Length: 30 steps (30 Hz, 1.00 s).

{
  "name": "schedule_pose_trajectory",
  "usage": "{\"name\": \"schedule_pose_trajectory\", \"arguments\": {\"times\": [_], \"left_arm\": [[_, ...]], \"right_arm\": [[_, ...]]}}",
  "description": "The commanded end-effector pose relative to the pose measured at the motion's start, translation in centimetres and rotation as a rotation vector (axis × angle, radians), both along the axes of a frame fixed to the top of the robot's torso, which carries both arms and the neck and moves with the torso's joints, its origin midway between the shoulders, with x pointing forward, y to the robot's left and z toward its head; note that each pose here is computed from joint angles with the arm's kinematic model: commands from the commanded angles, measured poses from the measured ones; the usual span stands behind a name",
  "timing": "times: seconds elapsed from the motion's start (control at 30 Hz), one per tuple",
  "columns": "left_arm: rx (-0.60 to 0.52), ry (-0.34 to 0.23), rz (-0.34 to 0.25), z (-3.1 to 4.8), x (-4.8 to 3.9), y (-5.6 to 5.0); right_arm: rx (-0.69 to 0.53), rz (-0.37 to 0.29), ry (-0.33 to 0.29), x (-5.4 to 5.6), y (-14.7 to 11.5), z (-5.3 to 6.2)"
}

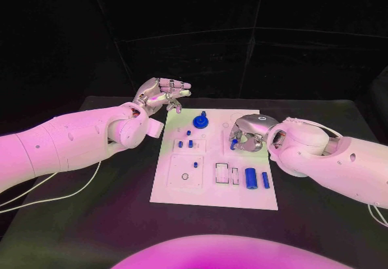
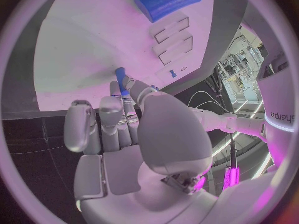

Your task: Assemble the parts on the task board

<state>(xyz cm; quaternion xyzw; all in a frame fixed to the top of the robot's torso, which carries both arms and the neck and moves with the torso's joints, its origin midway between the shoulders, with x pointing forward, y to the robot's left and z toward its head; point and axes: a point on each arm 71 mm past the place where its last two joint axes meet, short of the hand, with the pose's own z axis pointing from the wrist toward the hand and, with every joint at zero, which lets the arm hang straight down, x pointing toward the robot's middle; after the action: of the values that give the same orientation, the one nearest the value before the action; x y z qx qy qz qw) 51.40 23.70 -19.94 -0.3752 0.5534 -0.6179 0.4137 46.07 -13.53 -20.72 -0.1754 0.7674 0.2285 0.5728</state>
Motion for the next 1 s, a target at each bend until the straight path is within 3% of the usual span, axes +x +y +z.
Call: {"name": "schedule_pose_trajectory", "arguments": {"times": [0.03,0.33,0.67,0.87,1.0], "left_arm": [[-0.009,-0.001,-0.008,0.11,0.03,0.0],[-0.007,0.000,-0.005,0.08,0.07,0.1],[-0.008,-0.001,-0.008,0.09,0.07,-0.1],[-0.009,0.000,-0.011,0.08,0.08,-0.4],[-0.009,0.000,-0.011,0.07,0.11,-0.4]], "right_arm": [[0.065,0.024,-0.078,-0.3,0.3,1.1],[0.173,0.081,-0.133,-2.4,0.8,2.8],[0.261,0.199,-0.096,-4.6,4.5,3.8],[0.277,0.287,-0.065,-5.5,7.7,2.9],[0.267,0.319,-0.029,-6.0,9.0,1.4]]}}
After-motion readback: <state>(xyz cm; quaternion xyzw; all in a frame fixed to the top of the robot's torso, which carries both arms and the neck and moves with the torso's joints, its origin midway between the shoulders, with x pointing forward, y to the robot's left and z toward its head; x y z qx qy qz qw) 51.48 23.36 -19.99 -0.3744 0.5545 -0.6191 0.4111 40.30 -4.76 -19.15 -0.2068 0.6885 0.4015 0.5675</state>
